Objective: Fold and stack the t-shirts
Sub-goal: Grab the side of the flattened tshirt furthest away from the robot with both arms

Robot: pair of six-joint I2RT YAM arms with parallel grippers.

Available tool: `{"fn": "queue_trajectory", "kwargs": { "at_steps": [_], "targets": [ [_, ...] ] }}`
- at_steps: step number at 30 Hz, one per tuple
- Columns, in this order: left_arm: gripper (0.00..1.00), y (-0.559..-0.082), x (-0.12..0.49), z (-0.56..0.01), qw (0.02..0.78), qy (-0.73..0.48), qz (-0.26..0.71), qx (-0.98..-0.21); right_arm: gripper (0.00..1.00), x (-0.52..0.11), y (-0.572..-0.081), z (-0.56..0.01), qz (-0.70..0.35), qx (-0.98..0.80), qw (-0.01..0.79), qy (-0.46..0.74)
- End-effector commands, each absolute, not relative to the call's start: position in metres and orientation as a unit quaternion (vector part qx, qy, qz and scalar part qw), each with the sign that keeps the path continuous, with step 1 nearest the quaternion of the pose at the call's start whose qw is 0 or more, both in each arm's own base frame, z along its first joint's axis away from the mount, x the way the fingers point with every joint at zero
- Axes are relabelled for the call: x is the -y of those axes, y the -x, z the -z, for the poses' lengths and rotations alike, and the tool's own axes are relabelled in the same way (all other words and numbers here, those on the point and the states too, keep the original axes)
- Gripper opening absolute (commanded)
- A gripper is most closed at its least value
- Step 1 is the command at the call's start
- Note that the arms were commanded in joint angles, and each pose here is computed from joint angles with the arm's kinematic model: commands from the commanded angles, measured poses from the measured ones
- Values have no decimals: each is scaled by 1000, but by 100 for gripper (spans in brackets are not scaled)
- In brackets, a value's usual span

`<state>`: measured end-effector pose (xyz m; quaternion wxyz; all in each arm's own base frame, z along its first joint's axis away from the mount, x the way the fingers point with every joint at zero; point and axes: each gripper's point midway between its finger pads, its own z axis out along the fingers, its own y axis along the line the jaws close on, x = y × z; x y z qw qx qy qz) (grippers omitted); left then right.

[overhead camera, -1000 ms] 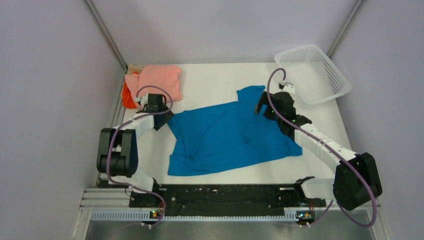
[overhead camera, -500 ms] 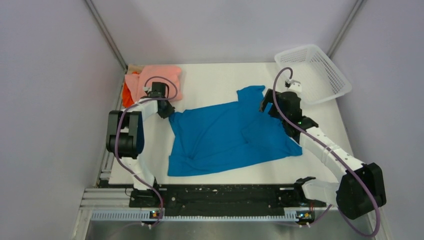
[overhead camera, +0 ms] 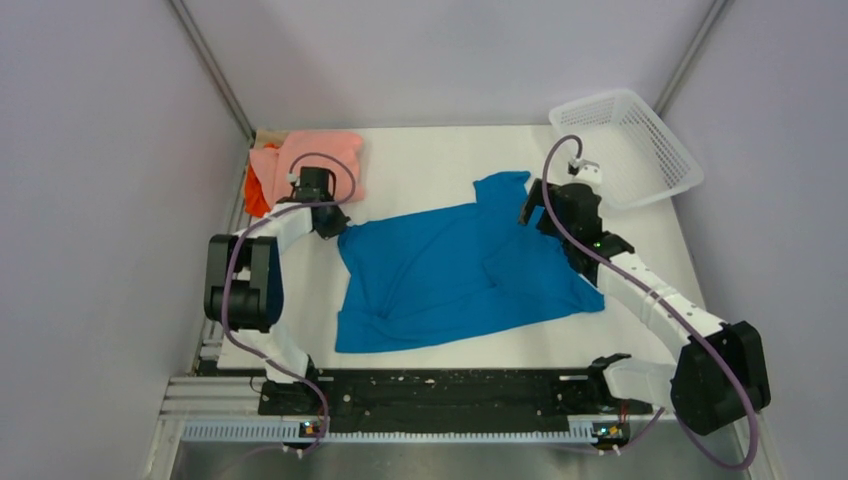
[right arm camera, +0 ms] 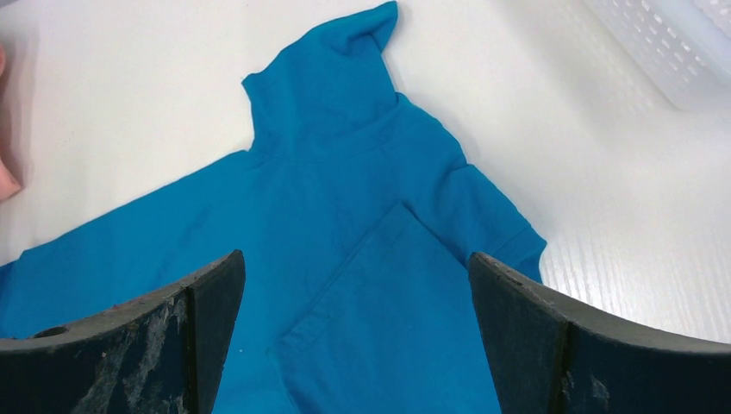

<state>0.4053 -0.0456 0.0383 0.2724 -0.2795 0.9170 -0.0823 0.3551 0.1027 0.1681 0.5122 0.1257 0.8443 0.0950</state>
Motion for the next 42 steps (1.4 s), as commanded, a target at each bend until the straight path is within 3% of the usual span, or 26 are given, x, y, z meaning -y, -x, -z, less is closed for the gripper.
{"fn": "queue_trajectory", "kwargs": {
  "at_steps": [1, 8, 16, 21, 32, 34, 39, 42],
  "targets": [
    [0, -430, 41, -107, 377, 257, 99, -884, 99, -98, -380, -187, -71, -834, 535, -117],
    [0, -442, 27, -119, 386, 263, 60, -882, 99, -111, -444, -178, -73, -857, 502, -91],
    [0, -437, 25, -118, 390, 259, 55, -882, 99, -110, -545, -129, -68, -882, 458, -84],
    [0, -436, 23, -120, 393, 255, 50, -882, 94, -119, -588, -99, -55, -895, 438, -69],
    [0, -444, 29, -111, 381, 255, 61, -887, 83, -120, -595, -30, -31, -926, 372, -52],
    [0, -444, 27, -108, 379, 256, 58, -887, 78, -124, -592, -22, -40, -931, 359, -49],
    [0, -443, 24, -107, 375, 260, 49, -888, 50, -138, -582, -25, -78, -936, 341, -51],
    [0, -443, 24, -111, 378, 261, 51, -887, 51, -142, -578, -39, -81, -932, 348, -51]
  ]
}}
